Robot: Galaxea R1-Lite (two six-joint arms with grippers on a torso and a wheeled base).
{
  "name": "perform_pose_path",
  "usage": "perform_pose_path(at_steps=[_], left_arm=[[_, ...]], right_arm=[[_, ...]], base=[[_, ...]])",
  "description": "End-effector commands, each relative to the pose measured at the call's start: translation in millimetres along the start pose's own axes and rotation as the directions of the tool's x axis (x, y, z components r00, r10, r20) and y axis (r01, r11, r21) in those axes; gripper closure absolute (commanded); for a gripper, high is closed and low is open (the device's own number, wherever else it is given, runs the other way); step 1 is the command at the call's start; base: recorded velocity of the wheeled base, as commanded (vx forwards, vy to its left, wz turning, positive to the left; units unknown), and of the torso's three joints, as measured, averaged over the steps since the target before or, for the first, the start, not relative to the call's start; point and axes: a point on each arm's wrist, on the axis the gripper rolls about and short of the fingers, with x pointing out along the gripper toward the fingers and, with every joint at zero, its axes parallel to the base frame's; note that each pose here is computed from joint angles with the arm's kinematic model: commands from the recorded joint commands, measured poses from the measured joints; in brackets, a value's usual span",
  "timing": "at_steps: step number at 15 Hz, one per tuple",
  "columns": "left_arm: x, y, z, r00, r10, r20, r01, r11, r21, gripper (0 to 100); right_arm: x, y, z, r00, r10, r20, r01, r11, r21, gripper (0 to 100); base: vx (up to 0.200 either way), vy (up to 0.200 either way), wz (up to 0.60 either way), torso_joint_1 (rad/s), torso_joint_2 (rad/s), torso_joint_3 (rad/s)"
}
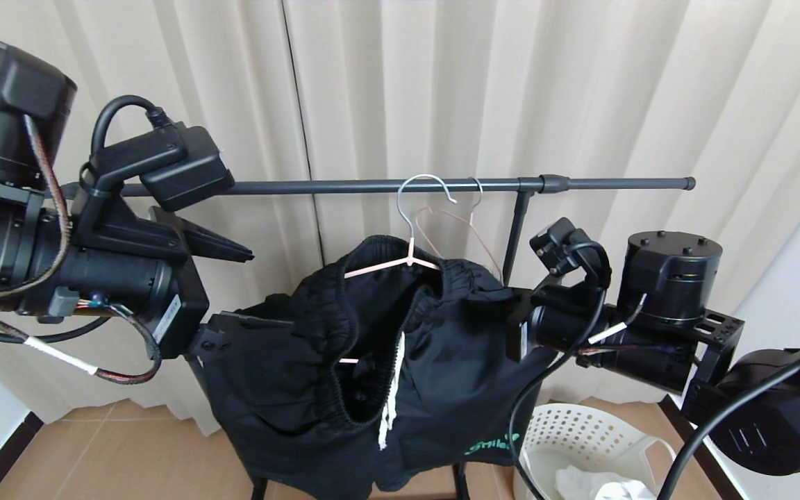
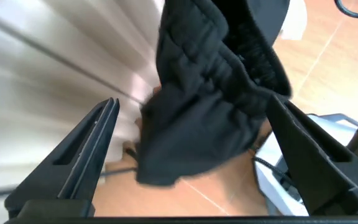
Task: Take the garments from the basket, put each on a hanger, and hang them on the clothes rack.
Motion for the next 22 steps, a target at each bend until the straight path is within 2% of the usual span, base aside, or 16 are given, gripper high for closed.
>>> perform_pose_path(at_steps=[1, 5, 7, 11, 14, 19, 20, 22], left_arm=[[24.8, 10.6, -8.0, 0.998, -0.064, -0.028, 0.064, 0.998, 0.003, 0], [36.9, 10.8, -10.9, 0.992, -0.127, -0.028, 0.128, 0.989, 0.067, 0], [46.1, 13.1, -12.0, 0.990, -0.133, -0.037, 0.135, 0.989, 0.067, 0], [62.5, 19.1, -10.9, 0.993, -0.117, -0.013, 0.118, 0.990, 0.079, 0], [68.1, 17.6, -10.6, 0.991, -0.129, -0.017, 0.130, 0.988, 0.081, 0], [77.5, 15.2, -9.2, 0.990, -0.142, -0.011, 0.142, 0.986, 0.086, 0], [77.8, 14.0, -10.6, 0.989, -0.146, -0.016, 0.147, 0.986, 0.080, 100], [77.4, 12.3, -12.2, 0.988, -0.150, -0.020, 0.151, 0.985, 0.078, 100]], right_arm=[[-2.7, 1.1, 1.9, 1.000, 0.010, 0.007, -0.010, 1.000, -0.002, 100], [-3.1, 1.7, 2.0, 1.000, 0.012, 0.007, -0.012, 1.000, -0.002, 100], [-4.4, 2.1, 2.0, 1.000, 0.013, 0.007, -0.013, 1.000, -0.002, 100], [-8.7, 4.5, 2.3, 0.999, 0.036, 0.008, -0.036, 0.999, -0.003, 100], [-12.5, 5.8, 5.2, 0.997, 0.056, 0.052, -0.055, 0.998, -0.020, 100], [-13.3, 7.3, 4.7, 0.996, 0.070, 0.057, -0.068, 0.997, -0.021, 100], [-13.3, 7.3, 4.7, 0.996, 0.070, 0.057, -0.068, 0.997, -0.021, 100], [-13.3, 7.3, 4.7, 0.996, 0.070, 0.057, -0.068, 0.997, -0.021, 100]], base=[[0.000, 0.000, 0.00, 0.000, 0.00, 0.000], [0.000, 0.000, 0.00, 0.000, 0.00, 0.000], [0.000, 0.000, 0.00, 0.000, 0.00, 0.000], [0.000, 0.000, 0.00, 0.000, 0.00, 0.000], [0.000, 0.000, 0.00, 0.000, 0.00, 0.000], [0.000, 0.000, 0.00, 0.000, 0.00, 0.000], [0.000, 0.000, 0.00, 0.000, 0.00, 0.000], [0.000, 0.000, 0.00, 0.000, 0.00, 0.000]])
